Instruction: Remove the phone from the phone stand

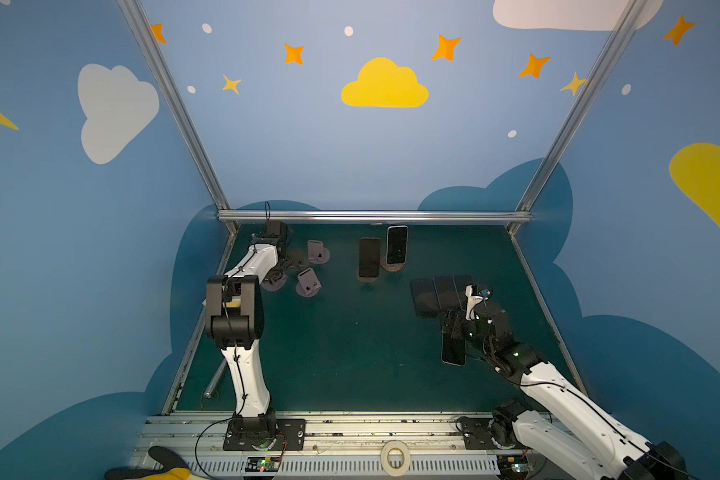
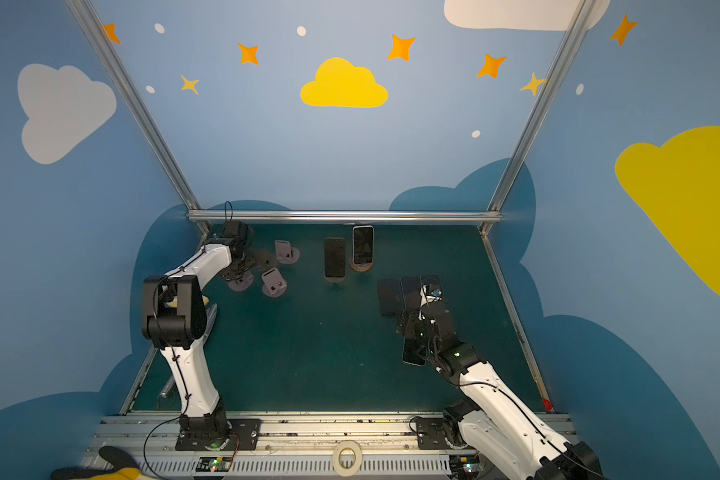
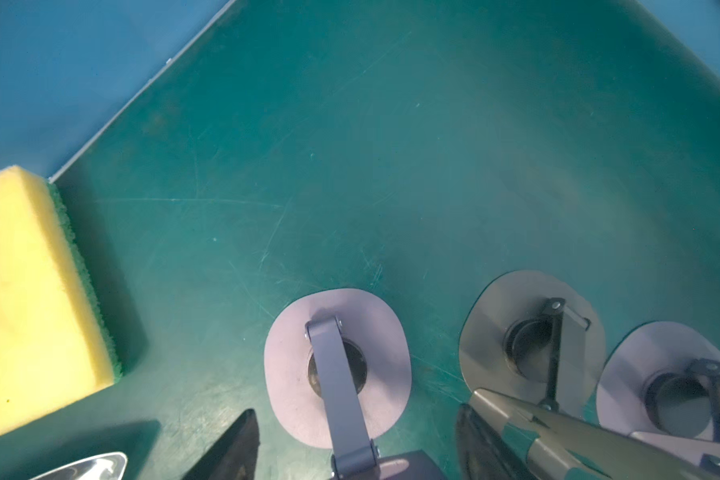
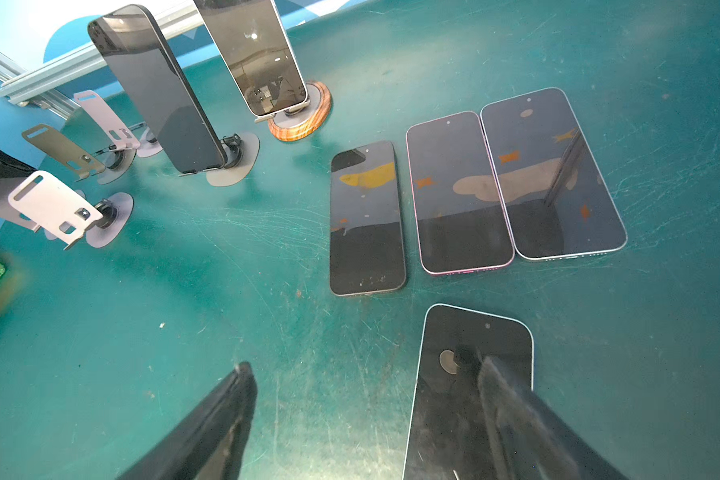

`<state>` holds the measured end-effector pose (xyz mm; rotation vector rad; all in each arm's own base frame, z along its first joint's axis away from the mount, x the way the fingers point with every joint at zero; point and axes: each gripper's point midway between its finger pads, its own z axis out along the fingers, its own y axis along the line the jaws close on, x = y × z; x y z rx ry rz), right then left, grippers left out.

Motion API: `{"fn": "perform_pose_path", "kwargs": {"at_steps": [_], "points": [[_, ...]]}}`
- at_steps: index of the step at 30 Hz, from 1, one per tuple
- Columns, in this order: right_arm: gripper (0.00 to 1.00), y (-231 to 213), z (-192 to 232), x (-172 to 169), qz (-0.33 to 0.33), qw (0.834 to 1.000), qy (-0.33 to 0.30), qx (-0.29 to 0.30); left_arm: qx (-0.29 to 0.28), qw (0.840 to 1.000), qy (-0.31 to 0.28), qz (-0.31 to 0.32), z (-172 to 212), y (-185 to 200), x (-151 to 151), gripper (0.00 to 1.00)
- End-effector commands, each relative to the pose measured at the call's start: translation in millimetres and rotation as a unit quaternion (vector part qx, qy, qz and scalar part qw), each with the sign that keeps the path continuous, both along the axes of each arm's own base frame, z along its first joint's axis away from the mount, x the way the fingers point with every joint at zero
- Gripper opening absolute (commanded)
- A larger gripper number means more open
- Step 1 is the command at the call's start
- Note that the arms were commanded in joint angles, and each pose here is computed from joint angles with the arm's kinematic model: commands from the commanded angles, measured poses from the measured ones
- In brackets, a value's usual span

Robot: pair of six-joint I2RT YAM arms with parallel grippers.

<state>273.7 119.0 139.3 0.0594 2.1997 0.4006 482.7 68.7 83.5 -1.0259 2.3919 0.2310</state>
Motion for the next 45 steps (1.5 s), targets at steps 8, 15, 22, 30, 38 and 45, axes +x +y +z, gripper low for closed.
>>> {"fn": "perform_pose_path", "kwargs": {"at_steps": [8, 15, 22, 30, 38, 45], "points": [[0.85, 4, 5, 8, -0.002, 1.0, 0.009, 0.001, 0.031, 0.987, -0.159, 0.01, 150, 10, -26, 0.91], [0.85, 0, 8, 9, -0.021, 1.0, 0.014, 0.008, -0.074, 0.922, -0.364, -0.108, 242, -69, -41, 0.94], [0.84, -3, 13, 8, -0.044, 0.998, 0.026, 0.024, -0.208, 0.886, -0.362, -0.198, 208, -145, -41, 0.95], [0.83, -5, 11, -5, -0.025, 0.995, 0.091, -0.022, -0.259, 0.867, -0.351, -0.241, 210, -180, -68, 0.95], [0.84, -4, -18, -33, -0.031, 0.974, 0.223, -0.035, -0.289, 0.853, -0.356, -0.25, 215, -194, -75, 0.95], [0.83, 29, 26, -9, 0.0, 0.989, 0.149, -0.004, -0.304, 0.851, -0.345, -0.255, 210, -203, -75, 0.95]]}}
